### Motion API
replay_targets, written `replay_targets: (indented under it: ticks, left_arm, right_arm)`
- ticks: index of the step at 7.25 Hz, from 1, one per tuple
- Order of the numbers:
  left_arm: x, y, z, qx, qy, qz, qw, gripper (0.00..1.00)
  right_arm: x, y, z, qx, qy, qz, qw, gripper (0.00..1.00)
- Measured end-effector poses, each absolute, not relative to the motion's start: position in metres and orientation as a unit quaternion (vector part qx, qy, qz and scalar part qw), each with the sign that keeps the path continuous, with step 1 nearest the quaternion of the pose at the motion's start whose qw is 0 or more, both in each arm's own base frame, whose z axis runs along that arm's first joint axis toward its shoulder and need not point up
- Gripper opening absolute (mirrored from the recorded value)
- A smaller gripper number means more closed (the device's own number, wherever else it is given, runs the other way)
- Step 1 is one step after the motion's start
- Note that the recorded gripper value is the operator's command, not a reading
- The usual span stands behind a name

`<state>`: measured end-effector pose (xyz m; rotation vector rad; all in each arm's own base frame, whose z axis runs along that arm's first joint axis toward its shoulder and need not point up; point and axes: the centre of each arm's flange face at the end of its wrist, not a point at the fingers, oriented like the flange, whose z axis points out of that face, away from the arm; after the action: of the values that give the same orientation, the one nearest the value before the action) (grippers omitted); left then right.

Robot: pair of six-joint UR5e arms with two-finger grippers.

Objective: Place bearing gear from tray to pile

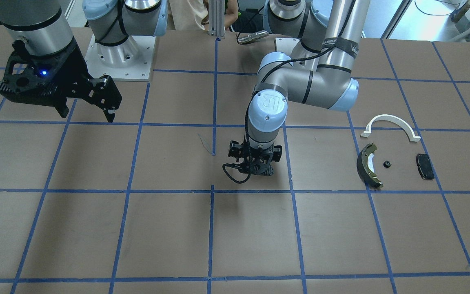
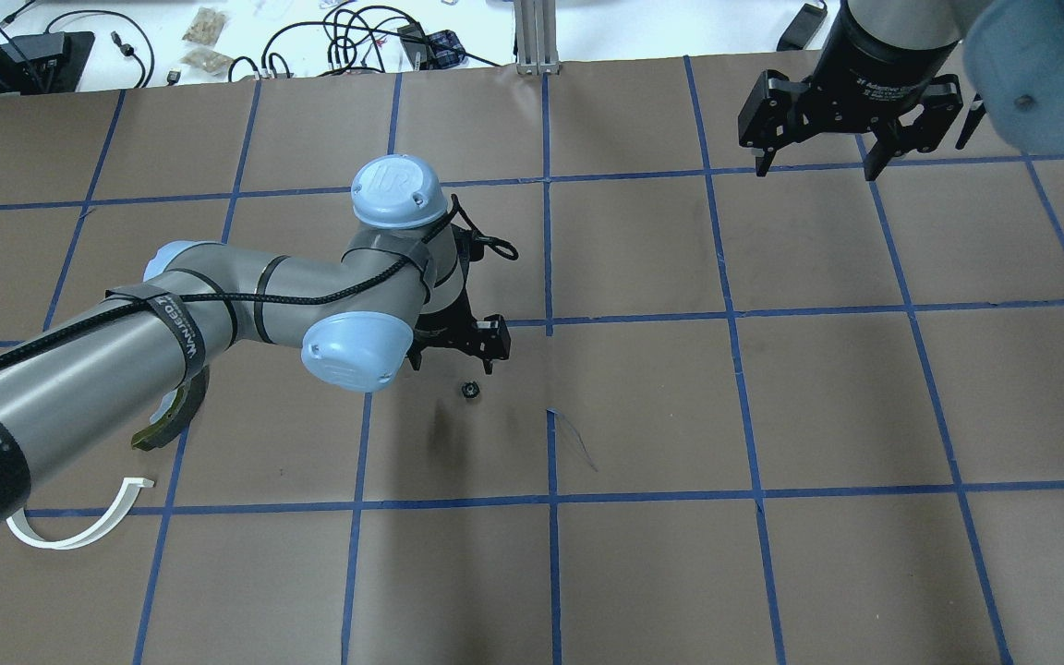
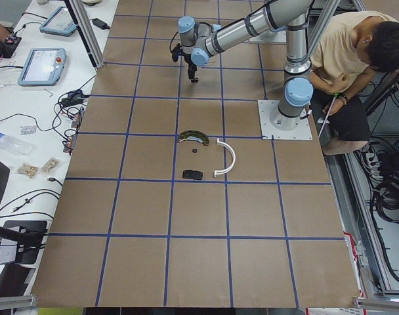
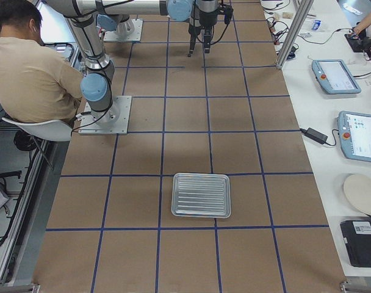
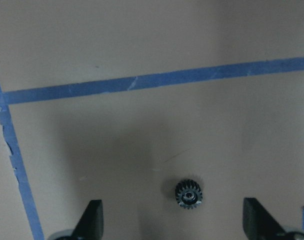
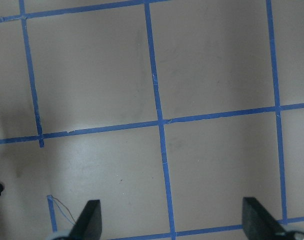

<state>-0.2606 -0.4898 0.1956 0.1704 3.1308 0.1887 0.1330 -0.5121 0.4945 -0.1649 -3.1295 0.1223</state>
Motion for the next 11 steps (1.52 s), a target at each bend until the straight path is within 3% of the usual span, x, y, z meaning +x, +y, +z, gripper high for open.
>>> replay_targets:
  ticks: [9,11]
  left_arm:
    - [-0.269,-0.481,0.172,0.063,0.995,0.079,0.005,0.70]
    - [-0.268,-0.481,0.169,0.063,0.995,0.082,0.005,0.13]
  right_arm:
    - [0.133,-0.497,0.492,-0.017,-1.000,0.018,0.005,1.00]
    - [0.134,-0.495,0.492,-0.017,-1.000,0.019,0.004,1.00]
